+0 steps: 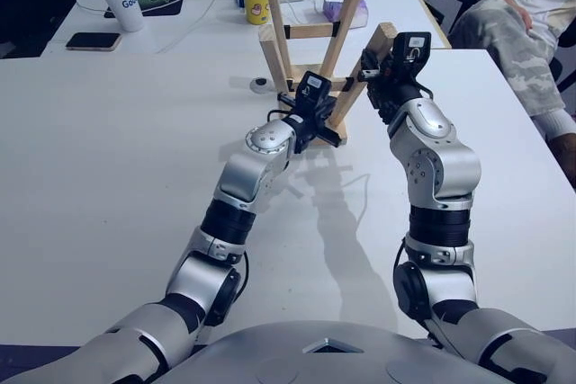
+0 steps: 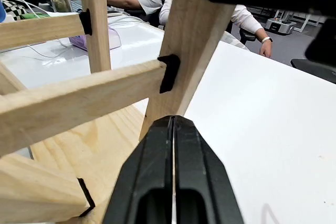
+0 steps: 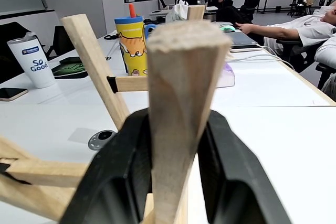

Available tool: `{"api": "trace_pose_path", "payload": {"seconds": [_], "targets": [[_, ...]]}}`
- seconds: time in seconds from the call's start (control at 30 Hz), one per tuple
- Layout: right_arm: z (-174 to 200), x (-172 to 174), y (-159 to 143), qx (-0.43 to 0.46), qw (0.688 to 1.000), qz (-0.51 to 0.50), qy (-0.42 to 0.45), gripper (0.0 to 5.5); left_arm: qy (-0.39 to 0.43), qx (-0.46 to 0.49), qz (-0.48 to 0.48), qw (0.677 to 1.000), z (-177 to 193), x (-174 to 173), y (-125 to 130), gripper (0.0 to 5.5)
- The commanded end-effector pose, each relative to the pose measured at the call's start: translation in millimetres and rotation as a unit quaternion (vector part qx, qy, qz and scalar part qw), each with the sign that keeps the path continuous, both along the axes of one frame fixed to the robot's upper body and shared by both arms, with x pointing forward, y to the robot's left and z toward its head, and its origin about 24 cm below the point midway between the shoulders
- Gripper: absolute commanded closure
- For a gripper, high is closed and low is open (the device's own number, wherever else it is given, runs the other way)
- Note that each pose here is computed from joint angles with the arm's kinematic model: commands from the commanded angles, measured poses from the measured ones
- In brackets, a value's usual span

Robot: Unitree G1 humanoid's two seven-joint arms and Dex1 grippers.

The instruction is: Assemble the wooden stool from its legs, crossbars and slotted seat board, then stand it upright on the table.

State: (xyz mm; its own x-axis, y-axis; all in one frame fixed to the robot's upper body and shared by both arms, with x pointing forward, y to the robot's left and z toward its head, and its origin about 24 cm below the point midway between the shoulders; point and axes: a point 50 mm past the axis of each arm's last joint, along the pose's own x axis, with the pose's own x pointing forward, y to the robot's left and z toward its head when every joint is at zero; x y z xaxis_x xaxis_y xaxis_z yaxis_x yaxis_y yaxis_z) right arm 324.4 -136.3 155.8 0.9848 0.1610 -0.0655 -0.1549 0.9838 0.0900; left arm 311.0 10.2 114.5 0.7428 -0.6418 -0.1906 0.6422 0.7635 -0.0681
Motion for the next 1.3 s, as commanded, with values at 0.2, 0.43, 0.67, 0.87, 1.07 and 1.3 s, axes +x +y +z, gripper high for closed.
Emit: {"api": "trace_pose_path", "payload": {"seconds": [0.2, 0.43, 0.67, 0.87, 1.07, 1.3], "targets": [[-36.5, -2.5, -1.1, -0.007, 0.996, 0.004, 0.094, 4.45, 0.032, -0.007, -0.063, 0.997, -14.6, -21.3, 22.3, 5.50], [-30.3, -3.0, 0.7, 0.005, 0.997, 0.022, 0.073, 3.69, 0.032, 0.015, 0.023, 0.999, -23.1, -7.5, 65.2, 5.50], [-4.1, 4.3, -3.5, 0.024, 1.000, 0.015, 0.009, 3.52, 0.023, 0.024, 0.079, 0.996, -23.5, -3.6, 98.5, 5.50], [51.5, 4.5, -8.2, 0.077, 0.989, 0.009, -0.130, 3.52, -0.006, 0.029, 0.145, 0.989, -16.5, 5.2, 117.5, 5.50], [86.1, -0.3, -8.0, 0.076, 0.970, 0.014, -0.232, 3.52, -0.066, 0.015, 0.190, 0.979, 10.1, 18.0, 134.7, 5.50], [90.0, 1.9, -12.5, 0.075, 0.964, -0.004, -0.255, 3.52, -0.216, -0.060, 0.208, 0.952, 84.2, 43.1, 136.7, 5.50]]}}
